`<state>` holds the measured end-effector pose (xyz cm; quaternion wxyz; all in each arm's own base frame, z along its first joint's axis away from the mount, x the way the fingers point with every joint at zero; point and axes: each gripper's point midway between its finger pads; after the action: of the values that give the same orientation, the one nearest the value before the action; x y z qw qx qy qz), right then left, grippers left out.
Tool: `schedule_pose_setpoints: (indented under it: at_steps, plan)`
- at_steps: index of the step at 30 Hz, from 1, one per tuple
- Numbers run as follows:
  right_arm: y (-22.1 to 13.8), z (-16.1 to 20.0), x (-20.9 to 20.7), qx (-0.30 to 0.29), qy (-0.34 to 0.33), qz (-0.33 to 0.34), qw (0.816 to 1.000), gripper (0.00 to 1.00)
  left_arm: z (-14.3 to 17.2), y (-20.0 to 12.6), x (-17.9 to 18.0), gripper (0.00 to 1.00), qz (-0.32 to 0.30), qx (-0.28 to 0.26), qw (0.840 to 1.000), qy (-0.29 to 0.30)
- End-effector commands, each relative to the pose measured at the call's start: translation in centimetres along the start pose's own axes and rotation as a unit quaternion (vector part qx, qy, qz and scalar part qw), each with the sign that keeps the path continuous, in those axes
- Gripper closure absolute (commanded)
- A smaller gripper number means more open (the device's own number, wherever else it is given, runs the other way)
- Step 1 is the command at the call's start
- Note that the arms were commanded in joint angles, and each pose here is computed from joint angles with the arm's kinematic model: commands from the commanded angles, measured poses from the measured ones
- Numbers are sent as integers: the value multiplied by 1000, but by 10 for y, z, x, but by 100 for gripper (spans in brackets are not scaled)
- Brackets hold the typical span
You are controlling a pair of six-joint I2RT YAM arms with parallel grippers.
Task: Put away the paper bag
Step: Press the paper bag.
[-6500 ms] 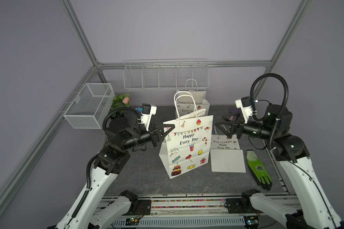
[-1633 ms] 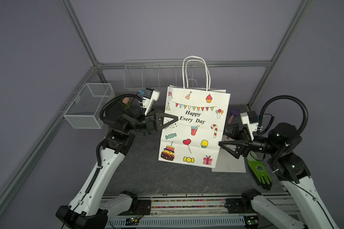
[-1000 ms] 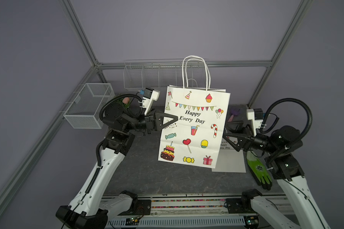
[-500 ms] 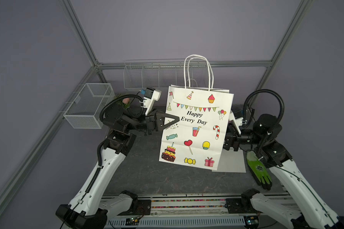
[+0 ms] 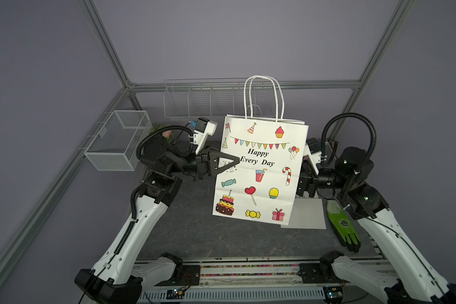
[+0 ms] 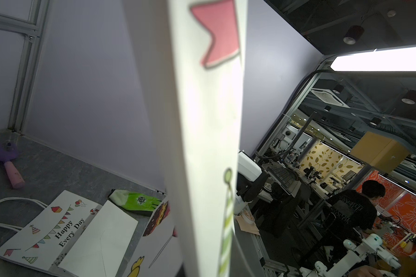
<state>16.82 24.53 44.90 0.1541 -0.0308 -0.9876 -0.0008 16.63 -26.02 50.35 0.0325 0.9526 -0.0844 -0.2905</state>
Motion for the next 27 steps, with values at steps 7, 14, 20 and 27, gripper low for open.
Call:
schedule_pose_setpoints:
  at_steps: [7,14,20,27]
  plan:
    - [-7,-26,0,-28,-17,16,999,61,13,-3,-12,87,4,14,1000,8]
    - [0,-24,-7,-25,-3,17,1000,62,10,-4,-14,85,3,11,1000,11]
    - [11,-23,-10,-21,0,13,1000,63,8,-3,-13,82,1,8,1000,10]
    - [5,-28,-10,-27,-15,51,998,67,8,-3,-14,84,1,8,1000,9]
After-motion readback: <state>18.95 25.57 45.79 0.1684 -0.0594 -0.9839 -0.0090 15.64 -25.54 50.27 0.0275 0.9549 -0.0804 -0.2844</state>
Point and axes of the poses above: each gripper's point midway between its finger pads, its own y axis out along the fingers, its own x axis along the line the jaws close on, z = x × y, and after that the axes turned 4 degrees about -y, right-handed
